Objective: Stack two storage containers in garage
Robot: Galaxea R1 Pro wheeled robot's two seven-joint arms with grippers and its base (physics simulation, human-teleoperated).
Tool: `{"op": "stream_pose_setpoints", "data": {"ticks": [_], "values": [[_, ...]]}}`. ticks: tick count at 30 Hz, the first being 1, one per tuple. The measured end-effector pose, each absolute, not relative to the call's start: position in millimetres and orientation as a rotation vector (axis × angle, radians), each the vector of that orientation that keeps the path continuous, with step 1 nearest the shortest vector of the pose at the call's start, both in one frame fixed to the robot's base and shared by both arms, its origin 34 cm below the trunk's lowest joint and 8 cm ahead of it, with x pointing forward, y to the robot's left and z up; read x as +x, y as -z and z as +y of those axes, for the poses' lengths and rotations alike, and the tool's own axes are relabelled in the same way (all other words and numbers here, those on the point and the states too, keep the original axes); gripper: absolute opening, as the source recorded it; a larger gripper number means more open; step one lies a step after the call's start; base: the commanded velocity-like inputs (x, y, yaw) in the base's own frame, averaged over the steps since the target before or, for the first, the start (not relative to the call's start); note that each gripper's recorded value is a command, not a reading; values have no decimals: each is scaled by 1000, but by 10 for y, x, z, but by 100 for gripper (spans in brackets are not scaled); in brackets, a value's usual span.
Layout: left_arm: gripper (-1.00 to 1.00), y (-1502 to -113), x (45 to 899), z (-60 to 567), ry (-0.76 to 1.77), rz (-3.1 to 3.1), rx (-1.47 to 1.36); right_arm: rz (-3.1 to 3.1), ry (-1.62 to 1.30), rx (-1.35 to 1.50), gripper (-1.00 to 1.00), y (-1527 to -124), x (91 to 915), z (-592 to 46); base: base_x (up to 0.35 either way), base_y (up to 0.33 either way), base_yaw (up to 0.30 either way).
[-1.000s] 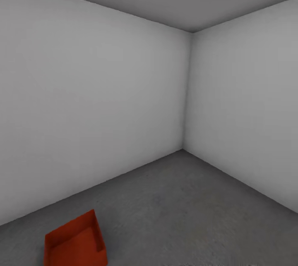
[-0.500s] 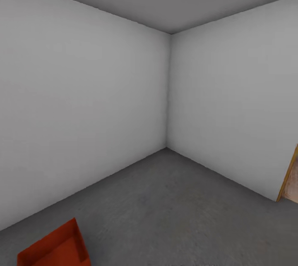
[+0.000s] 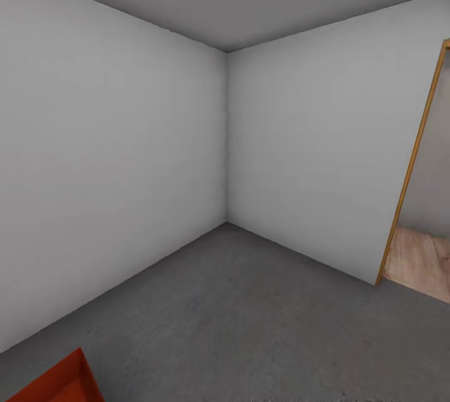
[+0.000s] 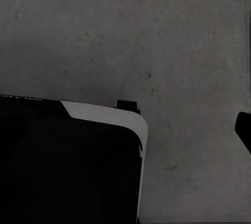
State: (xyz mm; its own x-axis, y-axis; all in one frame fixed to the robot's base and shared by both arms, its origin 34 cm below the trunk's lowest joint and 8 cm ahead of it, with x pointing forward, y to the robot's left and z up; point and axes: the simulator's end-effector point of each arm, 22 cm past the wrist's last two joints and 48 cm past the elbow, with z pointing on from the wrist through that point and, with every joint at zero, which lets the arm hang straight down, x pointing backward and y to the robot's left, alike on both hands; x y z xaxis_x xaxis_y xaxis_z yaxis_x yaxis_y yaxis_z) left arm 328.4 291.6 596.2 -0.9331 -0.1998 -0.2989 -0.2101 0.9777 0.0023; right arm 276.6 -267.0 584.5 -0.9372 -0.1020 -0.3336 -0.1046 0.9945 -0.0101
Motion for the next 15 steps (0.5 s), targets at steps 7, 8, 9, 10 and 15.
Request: {"op": "stream_pose_setpoints", "data": {"ticks": [7, 8, 9, 10, 15], "values": [[100, -5961, 3282, 2915, -49, 2824, -300, 2797, -11, -149, 100, -5845, 2766, -2671, 0, 0, -292], [100, -5961, 3281, 2915, -49, 2824, -300, 2797, -11, -149, 100, -5845, 2766, -2671, 0, 0, -292], [100, -5961, 3280, 2915, -49, 2825, -300, 2797, -11, -149, 100, -5845, 2766, -2671, 0, 0, -292], [100, -5961, 3281, 2916, -49, 2824, -300, 2797, -11, -149, 100, -5845, 2766, -2671, 0, 0, -292], [100, -5960, 3280, 2916, -49, 2825, -302, 2797, -11, -149, 100, -5845, 2766, -2671, 0, 0, -292]]}}
